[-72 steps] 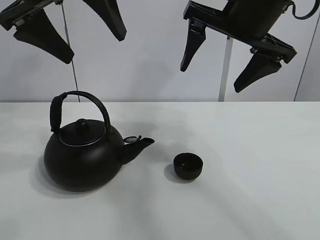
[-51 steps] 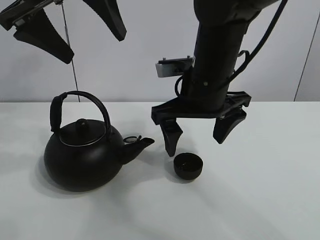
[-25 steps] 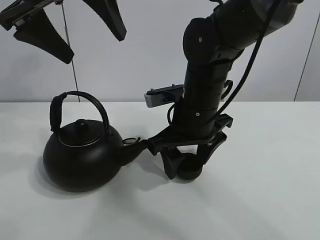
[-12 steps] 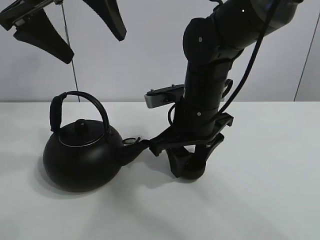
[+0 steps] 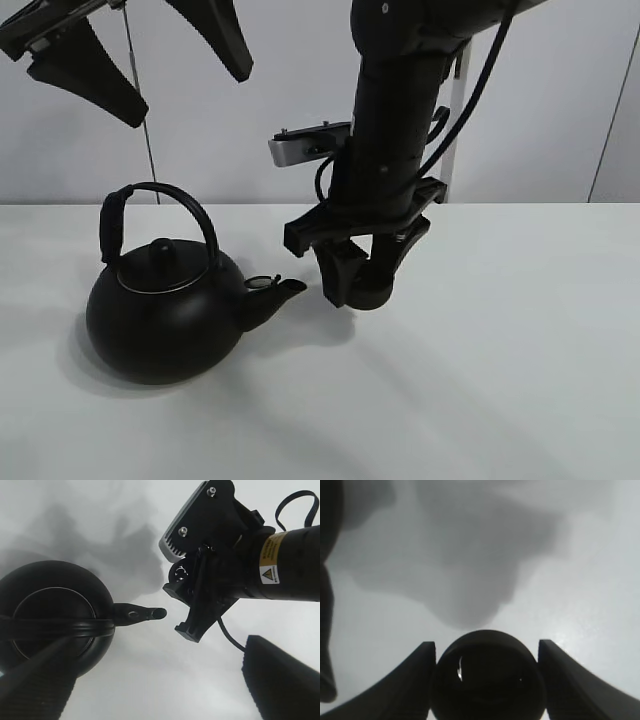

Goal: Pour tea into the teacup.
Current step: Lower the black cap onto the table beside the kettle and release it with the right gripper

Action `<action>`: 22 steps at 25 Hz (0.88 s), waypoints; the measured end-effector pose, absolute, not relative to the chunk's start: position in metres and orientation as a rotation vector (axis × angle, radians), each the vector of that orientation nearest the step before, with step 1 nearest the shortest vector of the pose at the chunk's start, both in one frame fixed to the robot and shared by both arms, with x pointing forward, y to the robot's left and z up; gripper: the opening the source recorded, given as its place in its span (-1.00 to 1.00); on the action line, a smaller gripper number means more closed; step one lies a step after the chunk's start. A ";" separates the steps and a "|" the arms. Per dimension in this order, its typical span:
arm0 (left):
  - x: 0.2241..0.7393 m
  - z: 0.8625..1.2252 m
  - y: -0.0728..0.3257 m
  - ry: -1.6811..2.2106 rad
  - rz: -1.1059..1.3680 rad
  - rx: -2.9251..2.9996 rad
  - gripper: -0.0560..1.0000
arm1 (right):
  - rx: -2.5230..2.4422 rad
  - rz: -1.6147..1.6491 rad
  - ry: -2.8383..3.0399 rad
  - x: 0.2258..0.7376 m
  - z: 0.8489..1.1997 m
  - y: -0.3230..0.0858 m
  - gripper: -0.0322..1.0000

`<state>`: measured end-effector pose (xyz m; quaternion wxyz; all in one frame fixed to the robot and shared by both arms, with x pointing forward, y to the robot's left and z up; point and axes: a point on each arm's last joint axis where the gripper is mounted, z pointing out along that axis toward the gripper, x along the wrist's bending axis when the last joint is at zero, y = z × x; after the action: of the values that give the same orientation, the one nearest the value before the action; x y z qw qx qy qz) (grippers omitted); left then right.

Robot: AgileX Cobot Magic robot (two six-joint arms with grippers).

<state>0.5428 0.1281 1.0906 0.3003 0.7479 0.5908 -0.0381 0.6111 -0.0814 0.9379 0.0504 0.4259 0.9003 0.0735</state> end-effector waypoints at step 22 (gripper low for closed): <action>0.543 1.091 0.128 1.567 -0.099 1.983 0.33 | 1.050 0.173 2.866 0.584 0.941 -0.044 -0.16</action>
<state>0.5430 0.1280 1.0907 0.3013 0.7475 0.5908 -0.0373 0.5844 -0.0442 0.9414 0.0423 0.3433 0.9366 0.0564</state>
